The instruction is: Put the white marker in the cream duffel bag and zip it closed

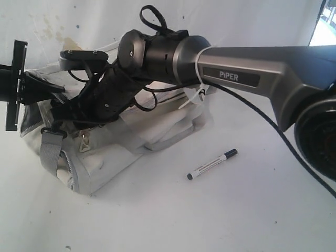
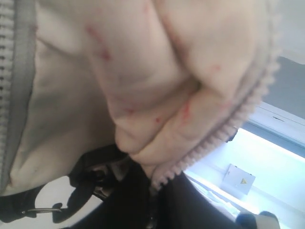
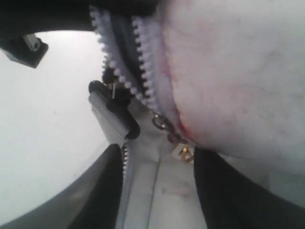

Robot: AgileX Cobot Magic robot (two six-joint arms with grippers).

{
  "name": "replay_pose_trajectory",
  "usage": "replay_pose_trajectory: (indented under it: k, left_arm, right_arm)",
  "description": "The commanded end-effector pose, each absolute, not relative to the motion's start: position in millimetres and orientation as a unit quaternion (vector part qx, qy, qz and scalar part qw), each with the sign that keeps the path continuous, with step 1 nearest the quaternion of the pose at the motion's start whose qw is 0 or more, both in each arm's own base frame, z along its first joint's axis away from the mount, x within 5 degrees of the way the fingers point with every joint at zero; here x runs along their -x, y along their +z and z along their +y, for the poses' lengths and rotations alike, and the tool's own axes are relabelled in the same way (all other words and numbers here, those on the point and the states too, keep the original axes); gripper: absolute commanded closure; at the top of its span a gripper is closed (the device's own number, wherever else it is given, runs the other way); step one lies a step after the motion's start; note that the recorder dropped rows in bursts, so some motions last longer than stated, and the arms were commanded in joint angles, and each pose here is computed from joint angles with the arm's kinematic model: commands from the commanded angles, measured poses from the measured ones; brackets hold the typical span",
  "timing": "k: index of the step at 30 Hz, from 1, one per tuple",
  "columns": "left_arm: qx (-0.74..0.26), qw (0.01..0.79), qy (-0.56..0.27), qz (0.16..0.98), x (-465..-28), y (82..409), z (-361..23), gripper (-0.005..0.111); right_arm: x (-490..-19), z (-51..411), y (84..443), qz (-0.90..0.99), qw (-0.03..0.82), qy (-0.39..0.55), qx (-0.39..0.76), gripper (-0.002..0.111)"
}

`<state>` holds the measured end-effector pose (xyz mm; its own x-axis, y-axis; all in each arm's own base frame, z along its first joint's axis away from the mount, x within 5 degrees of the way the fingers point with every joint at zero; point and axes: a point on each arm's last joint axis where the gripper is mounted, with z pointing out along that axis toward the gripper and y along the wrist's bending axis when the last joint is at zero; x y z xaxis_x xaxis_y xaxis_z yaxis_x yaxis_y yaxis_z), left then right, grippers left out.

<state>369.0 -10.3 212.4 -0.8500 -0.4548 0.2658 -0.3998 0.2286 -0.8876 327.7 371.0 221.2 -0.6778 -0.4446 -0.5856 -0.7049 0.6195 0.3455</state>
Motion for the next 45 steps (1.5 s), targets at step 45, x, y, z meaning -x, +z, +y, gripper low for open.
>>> replay_pose_trajectory:
  k: [45]
  left_arm:
    - [0.227,0.016,-0.487,0.843,-357.2,203.7,7.0,0.107]
  right_arm:
    - [-413.9,229.7,230.5,0.925,0.226,0.121,0.281,0.108]
